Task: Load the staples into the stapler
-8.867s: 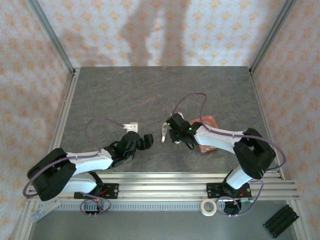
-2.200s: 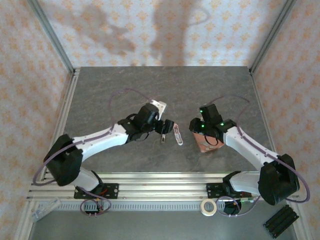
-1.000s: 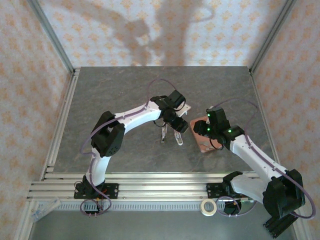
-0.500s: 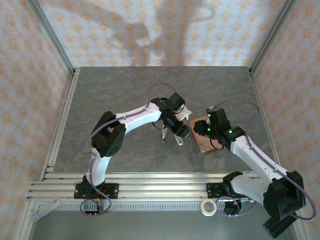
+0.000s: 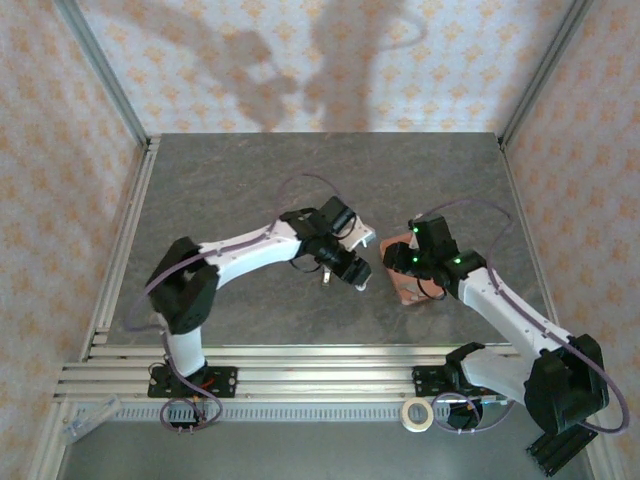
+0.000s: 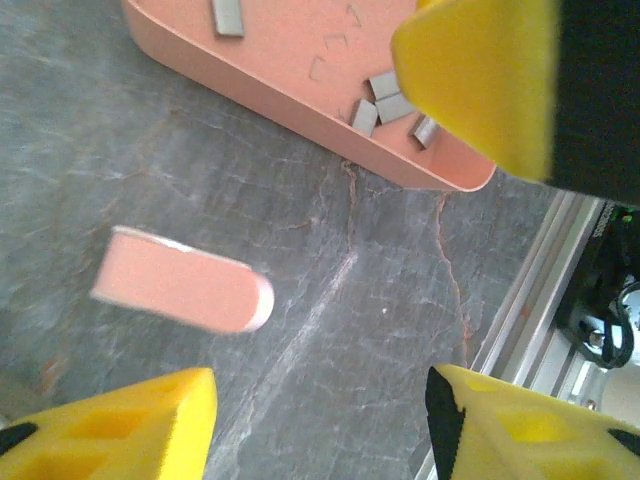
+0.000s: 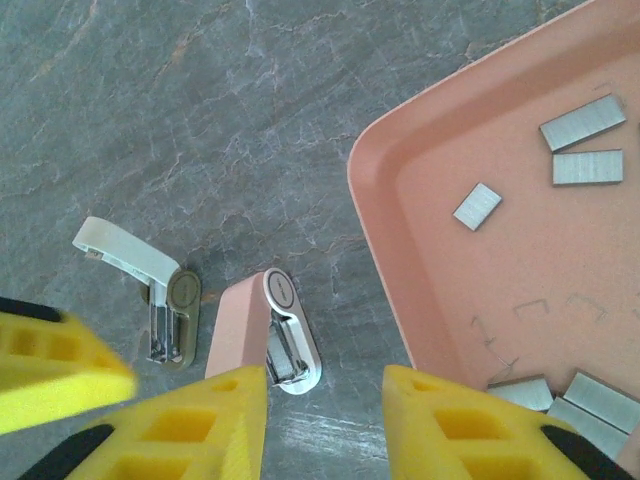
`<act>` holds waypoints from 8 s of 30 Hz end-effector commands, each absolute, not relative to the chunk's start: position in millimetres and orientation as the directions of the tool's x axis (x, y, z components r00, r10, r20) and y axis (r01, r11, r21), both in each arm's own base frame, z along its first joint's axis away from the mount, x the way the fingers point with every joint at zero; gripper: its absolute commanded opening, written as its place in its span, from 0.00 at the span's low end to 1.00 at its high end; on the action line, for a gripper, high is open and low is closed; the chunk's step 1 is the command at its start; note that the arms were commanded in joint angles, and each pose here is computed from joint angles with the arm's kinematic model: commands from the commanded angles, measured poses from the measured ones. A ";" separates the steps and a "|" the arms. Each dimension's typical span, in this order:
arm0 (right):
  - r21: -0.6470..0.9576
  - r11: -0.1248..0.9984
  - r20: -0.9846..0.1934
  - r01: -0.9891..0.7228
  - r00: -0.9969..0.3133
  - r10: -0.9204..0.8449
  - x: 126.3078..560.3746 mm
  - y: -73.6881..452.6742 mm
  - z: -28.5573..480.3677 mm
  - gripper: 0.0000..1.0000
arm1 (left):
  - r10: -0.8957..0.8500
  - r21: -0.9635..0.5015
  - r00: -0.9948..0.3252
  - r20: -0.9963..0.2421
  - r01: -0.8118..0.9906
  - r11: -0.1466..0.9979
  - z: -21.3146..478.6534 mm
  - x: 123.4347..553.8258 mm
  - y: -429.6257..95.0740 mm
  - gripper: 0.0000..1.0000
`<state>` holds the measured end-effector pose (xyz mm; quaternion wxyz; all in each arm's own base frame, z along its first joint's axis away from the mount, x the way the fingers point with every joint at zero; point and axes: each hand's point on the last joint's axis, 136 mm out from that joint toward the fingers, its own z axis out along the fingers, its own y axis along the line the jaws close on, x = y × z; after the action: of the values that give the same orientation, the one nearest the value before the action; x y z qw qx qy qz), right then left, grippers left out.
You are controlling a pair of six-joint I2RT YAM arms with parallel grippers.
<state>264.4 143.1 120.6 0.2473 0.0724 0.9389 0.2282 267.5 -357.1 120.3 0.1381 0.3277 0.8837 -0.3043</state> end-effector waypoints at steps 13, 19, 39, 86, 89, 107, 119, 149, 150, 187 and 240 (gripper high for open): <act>0.430 0.901 -0.379 -0.059 -0.917 0.121 278.8 196.8 123.8 0.31 | 0.113 -0.453 -0.753 -0.648 0.501 0.738 157.9 297.7 -282.7 0.59; 0.408 0.910 -0.301 -0.073 -0.952 0.059 267.1 210.9 92.2 0.23 | 0.089 -0.460 -0.757 -0.648 0.481 0.746 151.8 294.1 -273.6 0.59; 0.229 0.973 -0.249 -0.038 -0.968 0.021 269.5 190.9 70.2 0.29 | 0.060 -0.454 -0.748 -0.661 0.463 0.761 149.9 299.6 -265.1 0.61; 0.104 0.971 -0.112 0.216 -0.967 0.227 298.3 90.9 58.3 0.40 | -0.147 -0.439 -0.746 -0.650 0.211 0.873 114.8 292.4 -209.9 0.67; 0.156 0.947 -0.113 0.279 -0.948 0.298 309.2 95.4 57.2 0.40 | -0.141 -0.432 -0.746 -0.651 0.211 0.877 113.9 294.4 -210.7 0.67; 0.197 0.916 -0.039 0.349 -0.931 0.363 325.9 111.2 33.8 0.35 | -0.100 -0.415 -0.756 -0.647 0.239 0.878 112.2 305.3 -218.9 0.69; 0.179 0.918 -0.009 0.354 -0.932 0.362 323.5 111.0 20.5 0.34 | -0.097 -0.424 -0.763 -0.639 0.244 0.872 110.1 309.4 -222.2 0.69; 0.082 0.953 -0.001 0.293 -0.956 0.294 320.1 98.3 11.1 0.27 | -0.100 -0.424 -0.763 -0.638 0.240 0.873 108.8 307.7 -218.2 0.69; 0.084 0.952 0.001 0.293 -0.956 0.294 319.7 98.6 10.3 0.27 | -0.102 -0.424 -0.763 -0.639 0.239 0.873 108.8 307.6 -217.9 0.69; 0.209 0.974 -0.332 0.087 -0.931 0.155 281.0 139.3 135.8 0.13 | -0.180 -0.472 -0.733 -0.656 0.213 0.856 118.4 296.0 -205.8 0.69; 0.058 0.984 -0.181 -0.169 -0.971 -0.156 178.3 234.6 41.9 0.12 | -0.307 -0.456 -0.634 -0.710 0.080 0.887 98.5 263.7 -145.9 0.72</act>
<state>178.1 240.6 52.7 0.0883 -0.0913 0.9902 0.0587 258.9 -154.5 99.5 0.4042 -0.0470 0.8822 -0.2369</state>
